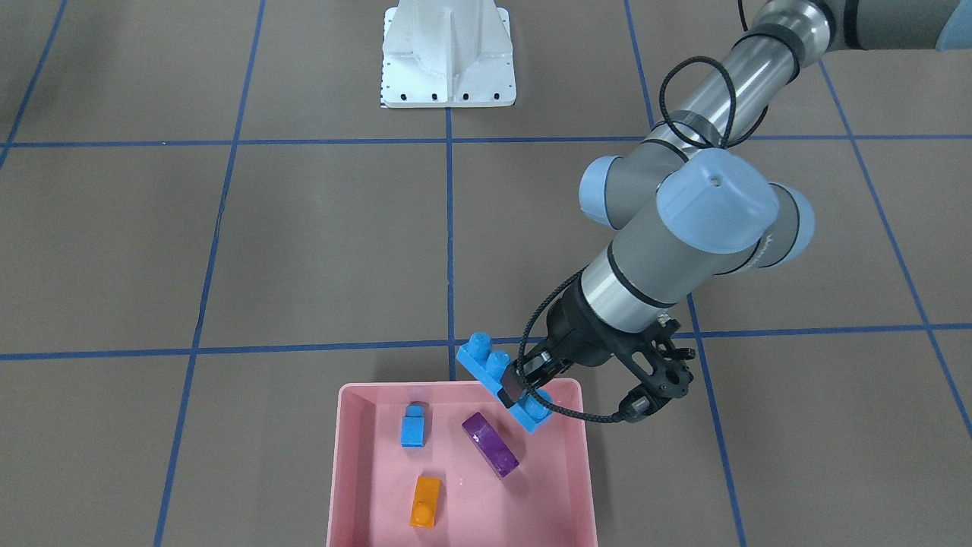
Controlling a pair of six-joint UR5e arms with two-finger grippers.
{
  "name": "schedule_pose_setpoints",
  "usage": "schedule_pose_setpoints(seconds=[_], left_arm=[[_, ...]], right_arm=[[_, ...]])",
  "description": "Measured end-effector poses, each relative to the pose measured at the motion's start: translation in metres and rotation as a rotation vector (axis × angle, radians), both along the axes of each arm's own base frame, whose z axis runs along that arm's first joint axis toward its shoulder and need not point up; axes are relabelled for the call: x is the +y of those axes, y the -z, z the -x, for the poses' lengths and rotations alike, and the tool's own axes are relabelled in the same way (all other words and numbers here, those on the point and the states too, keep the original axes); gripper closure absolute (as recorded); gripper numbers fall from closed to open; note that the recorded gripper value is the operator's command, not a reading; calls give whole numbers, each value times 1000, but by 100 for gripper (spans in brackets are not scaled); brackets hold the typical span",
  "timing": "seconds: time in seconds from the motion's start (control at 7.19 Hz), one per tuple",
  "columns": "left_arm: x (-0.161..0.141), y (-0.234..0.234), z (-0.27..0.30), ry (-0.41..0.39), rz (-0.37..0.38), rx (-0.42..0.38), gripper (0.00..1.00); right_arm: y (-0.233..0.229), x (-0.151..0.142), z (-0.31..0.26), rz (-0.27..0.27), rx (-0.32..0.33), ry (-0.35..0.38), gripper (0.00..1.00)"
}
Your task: Put all blocks into box
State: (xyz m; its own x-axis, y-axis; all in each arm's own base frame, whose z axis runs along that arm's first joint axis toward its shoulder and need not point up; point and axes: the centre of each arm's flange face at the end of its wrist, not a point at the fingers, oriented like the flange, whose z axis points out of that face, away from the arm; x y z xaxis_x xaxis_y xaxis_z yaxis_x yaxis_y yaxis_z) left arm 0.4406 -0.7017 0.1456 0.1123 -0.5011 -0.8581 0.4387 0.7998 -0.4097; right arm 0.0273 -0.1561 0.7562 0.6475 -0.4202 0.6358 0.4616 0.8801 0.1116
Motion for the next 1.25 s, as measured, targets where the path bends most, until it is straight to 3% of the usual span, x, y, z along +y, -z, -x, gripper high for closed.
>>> schedule_pose_setpoints(seconds=[0.14, 0.28, 0.42, 0.56, 0.83, 1.25], left_arm=[[-3, 4, -23, 91, 32, 2, 100], [2, -2, -48, 152, 50, 1, 65], [9, -8, -69, 175, 57, -6, 1], [15, -11, -81, 177, 58, -9, 0], [24, -5, -87, 164, 42, -4, 0], [19, -5, -40, 65, 58, -28, 0]], right_arm=[[19, -13, -8, -10, 50, -39, 100], [40, -29, -18, -21, 84, -83, 100], [58, -47, -30, -42, 100, -121, 100], [72, -74, -44, -70, 110, -150, 100], [118, -161, -69, -116, 130, -201, 100], [235, -294, -75, -154, 127, -209, 100]])
